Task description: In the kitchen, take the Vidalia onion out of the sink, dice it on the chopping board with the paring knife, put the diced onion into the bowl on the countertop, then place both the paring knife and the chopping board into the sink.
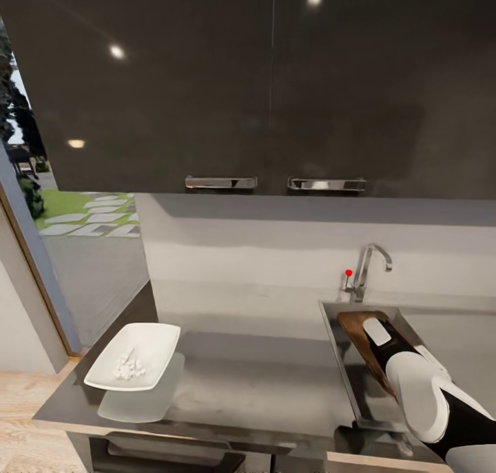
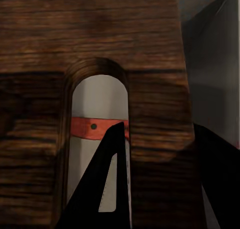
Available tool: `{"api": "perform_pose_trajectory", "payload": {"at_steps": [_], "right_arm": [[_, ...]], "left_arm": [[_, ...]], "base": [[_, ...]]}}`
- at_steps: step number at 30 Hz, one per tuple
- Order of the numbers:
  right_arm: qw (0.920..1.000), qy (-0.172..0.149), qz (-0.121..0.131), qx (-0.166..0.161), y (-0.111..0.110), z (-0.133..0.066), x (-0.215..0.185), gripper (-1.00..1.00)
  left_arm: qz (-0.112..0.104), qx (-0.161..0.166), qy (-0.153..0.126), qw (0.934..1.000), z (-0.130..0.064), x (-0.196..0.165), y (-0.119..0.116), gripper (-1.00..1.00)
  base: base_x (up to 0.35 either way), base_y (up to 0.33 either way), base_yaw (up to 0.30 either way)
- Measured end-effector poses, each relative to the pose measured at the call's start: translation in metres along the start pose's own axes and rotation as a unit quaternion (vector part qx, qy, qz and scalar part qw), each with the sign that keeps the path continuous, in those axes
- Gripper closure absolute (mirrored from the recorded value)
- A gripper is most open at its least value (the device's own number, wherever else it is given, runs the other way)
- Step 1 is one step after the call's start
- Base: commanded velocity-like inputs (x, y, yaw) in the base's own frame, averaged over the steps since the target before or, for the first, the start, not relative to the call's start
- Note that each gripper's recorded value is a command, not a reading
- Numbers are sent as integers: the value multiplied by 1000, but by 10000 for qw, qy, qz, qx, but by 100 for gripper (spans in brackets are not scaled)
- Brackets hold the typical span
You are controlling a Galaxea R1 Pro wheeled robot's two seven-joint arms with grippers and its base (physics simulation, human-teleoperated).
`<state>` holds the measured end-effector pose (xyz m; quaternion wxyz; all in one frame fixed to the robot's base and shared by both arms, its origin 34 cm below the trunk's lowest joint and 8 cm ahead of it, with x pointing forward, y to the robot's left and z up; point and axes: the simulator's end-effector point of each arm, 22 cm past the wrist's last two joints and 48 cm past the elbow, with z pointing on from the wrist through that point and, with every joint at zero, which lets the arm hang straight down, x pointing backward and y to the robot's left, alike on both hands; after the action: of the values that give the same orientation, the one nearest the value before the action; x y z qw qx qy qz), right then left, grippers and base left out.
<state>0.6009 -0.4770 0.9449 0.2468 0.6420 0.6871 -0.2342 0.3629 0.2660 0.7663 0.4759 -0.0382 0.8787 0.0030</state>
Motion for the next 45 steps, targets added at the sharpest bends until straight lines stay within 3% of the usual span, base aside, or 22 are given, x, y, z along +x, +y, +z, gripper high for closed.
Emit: {"api": "perform_pose_trajectory", "payload": {"at_steps": [24,32,45], "right_arm": [[9998,4,-119,127,-3,16,15,100],[9999,8,-162,-6,2,24,19,100],[9997,-55,-163,196,-11,42,20,100]], "left_arm": [[7,-11,177,9998,-2,12,1,-100],[10,-15,242,9997,-3,16,1,-100],[14,-21,342,9994,-5,23,2,-100]], "base": [[92,-51,39],[7,-6,49],[0,0,-136]]}}
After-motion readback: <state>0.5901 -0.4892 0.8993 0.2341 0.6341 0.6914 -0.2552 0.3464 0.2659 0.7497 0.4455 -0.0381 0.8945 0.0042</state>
